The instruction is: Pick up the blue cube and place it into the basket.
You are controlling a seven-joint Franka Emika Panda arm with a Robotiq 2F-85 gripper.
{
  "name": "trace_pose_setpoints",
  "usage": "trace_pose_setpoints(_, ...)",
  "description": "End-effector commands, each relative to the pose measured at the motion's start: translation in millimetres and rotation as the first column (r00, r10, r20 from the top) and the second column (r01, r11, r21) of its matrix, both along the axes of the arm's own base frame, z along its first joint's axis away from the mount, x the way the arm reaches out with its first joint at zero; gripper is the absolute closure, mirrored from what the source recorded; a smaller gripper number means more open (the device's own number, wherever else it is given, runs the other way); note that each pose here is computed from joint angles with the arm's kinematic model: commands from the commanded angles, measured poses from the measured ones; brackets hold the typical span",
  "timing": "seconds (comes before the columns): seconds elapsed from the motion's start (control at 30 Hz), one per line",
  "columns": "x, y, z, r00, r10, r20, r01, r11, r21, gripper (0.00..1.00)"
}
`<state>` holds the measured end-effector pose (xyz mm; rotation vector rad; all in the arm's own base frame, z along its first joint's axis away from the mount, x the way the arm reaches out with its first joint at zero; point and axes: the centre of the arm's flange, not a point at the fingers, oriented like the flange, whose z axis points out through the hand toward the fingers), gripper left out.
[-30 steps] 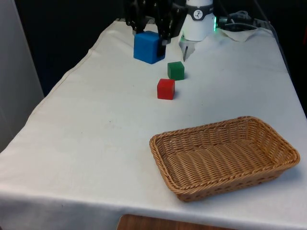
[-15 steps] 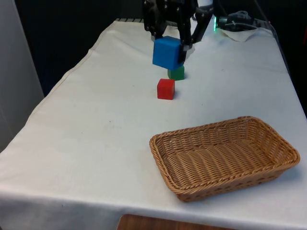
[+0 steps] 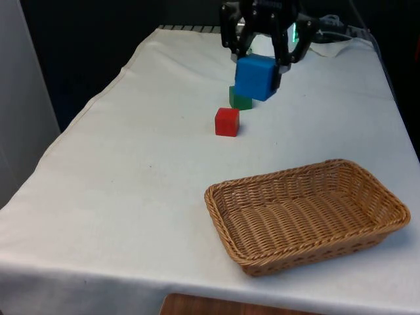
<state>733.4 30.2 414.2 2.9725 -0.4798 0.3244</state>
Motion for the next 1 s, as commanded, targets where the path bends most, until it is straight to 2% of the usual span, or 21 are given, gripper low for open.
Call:
trace_pose_setpoints(0.0, 1.7, 4.4, -0.8, 1.0000, 0.004, -0.001, -0.004, 1.0000, -0.002, 1.00)
trace_pose_setpoints(0.17, 5.5, 19.2, -5.4, 0.9996, 0.029, 0.001, -0.029, 0.9996, 0.001, 1.00)
trace_pose_setpoints(0.2, 4.0, 14.9, -4.1, 0.9997, 0.024, 0.001, -0.024, 0.9997, 0.002, 1.00)
trace_pose_setpoints(0.4, 10.3, 36.6, -16.8, 0.9983, 0.058, 0.000, -0.058, 0.9983, 0.002, 1.00)
trace_pose_setpoints(0.5, 10.0, 38.0, -19.2, 0.9980, 0.064, -0.001, -0.064, 0.9980, 0.003, 1.00)
trace_pose_setpoints(0.6, 15.1, 50.4, -36.1, 0.9966, 0.082, 0.000, -0.082, 0.9966, 0.011, 1.00)
trace_pose_setpoints(0.8, 19.8, 61.6, -55.7, 0.9950, 0.099, 0.004, -0.099, 0.9947, 0.027, 1.00)
trace_pose_setpoints(0.83, 18.5, 59.4, -53.2, 0.9952, 0.098, 0.003, -0.098, 0.9949, 0.021, 1.00)
trace_pose_setpoints(0.97, 22.6, 70.9, -71.8, 0.9931, 0.117, 0.008, -0.117, 0.9923, 0.040, 1.00)
